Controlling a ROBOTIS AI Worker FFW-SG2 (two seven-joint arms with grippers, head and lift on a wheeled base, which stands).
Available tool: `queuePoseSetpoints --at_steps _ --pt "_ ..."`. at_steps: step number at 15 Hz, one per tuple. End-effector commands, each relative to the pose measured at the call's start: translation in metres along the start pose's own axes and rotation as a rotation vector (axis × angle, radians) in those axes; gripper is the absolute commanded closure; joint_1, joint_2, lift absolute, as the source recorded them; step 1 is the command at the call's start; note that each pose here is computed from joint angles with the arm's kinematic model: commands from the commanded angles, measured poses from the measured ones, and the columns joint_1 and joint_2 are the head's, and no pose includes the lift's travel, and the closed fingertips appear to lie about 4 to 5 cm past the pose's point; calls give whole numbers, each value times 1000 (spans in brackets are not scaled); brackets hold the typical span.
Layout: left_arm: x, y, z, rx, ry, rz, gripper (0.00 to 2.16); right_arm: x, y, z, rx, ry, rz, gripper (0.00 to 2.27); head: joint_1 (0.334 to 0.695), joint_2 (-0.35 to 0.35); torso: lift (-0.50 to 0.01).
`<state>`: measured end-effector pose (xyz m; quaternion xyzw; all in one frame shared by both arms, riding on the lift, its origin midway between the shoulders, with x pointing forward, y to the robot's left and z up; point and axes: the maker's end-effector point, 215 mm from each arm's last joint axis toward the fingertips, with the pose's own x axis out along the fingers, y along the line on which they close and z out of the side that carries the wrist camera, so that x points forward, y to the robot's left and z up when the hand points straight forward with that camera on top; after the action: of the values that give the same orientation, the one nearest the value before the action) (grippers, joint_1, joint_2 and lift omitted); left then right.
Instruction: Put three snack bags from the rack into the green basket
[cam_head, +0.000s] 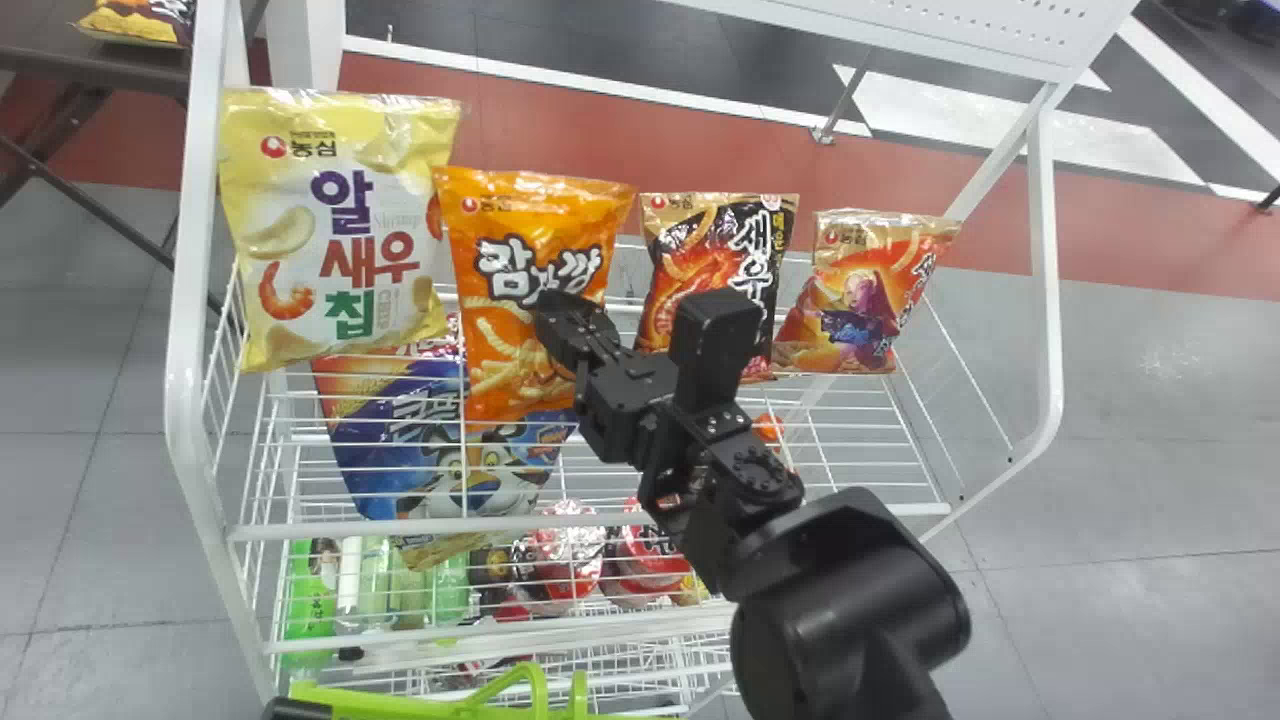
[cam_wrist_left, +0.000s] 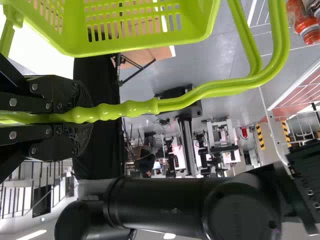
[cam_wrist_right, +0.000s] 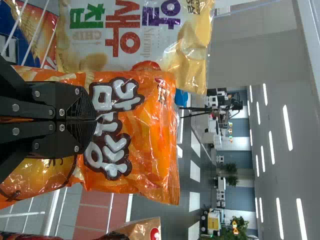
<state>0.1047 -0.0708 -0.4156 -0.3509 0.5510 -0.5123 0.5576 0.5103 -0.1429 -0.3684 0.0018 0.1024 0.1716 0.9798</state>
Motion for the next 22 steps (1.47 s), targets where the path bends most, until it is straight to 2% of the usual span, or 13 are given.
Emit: queuePoseSetpoints --at_steps 1,5,7,8,12,15,16,17,22 --pt "-2 0 0 0 -3 -2 1889 -20 0 6 3 0 3 2236 695 -350 0" --pt "-1 -1 4 13 -4 8 1889 -62 -7 10 43 53 12 2236 695 -350 0" --pt "-2 1 10 25 -12 19 1889 -88 -7 8 119 103 39 2236 695 -350 0" --pt "-3 2 11 26 -16 21 1889 -98 -5 11 127 124 45 2236 695 -350 0" --pt "-6 7 15 29 -27 42 1889 -137 -31 12 113 194 32 2236 695 -350 0" --pt "-11 12 24 31 -66 56 1889 -173 -47 13 100 290 38 2236 695 -350 0" --pt "-12 11 27 47 -78 63 1889 -186 -51 6 98 344 41 2236 695 -350 0" --pt "-12 9 28 58 -82 72 1889 -199 -51 -4 121 395 52 2236 695 -350 0" --pt "-7 7 29 65 -84 77 1889 -266 -22 -61 365 624 171 2236 695 -350 0"
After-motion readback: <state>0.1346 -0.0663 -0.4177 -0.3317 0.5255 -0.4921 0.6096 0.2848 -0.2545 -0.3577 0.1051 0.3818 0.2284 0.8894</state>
